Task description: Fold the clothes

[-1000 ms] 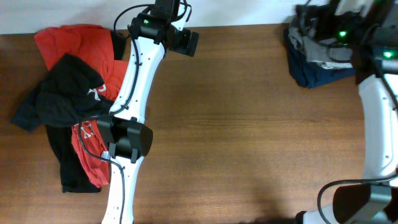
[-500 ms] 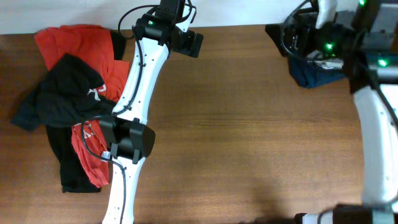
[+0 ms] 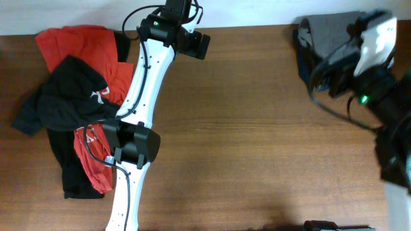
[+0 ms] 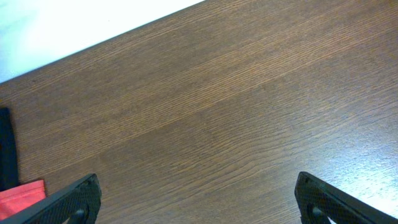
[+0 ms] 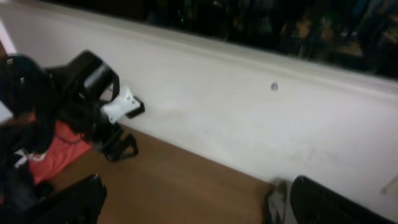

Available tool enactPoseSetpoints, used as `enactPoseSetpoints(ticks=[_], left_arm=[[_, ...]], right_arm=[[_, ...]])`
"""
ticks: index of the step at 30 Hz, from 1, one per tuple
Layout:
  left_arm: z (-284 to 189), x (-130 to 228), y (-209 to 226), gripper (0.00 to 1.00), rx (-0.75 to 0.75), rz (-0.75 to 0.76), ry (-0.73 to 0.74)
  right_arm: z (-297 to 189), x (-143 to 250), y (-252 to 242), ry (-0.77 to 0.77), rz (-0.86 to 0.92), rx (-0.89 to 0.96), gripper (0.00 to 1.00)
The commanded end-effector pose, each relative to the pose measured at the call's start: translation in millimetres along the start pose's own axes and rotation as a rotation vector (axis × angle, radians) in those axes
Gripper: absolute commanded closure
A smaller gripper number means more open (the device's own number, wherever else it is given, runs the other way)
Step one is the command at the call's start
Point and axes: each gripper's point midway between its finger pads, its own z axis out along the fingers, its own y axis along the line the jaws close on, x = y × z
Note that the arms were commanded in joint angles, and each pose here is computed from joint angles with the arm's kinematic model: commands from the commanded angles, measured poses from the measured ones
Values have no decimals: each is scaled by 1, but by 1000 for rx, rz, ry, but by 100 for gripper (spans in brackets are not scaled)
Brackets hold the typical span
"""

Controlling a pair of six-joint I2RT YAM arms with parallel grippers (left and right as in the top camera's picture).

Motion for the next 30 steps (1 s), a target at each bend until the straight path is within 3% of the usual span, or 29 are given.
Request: enactPoseSetpoints(ticks=[1,14,30], left_arm=[[-1,-2,-1,1,-5,4,-7],[-1,-2,-4,1,-2,8,-7],[-1,-2,-4,1,-2,8,-7]], right_arm=[[-3,43,8,1,-21,21,1],[-37,208,56,-58,-48,63,1],[-51,284,41,-69,-60,273,1]])
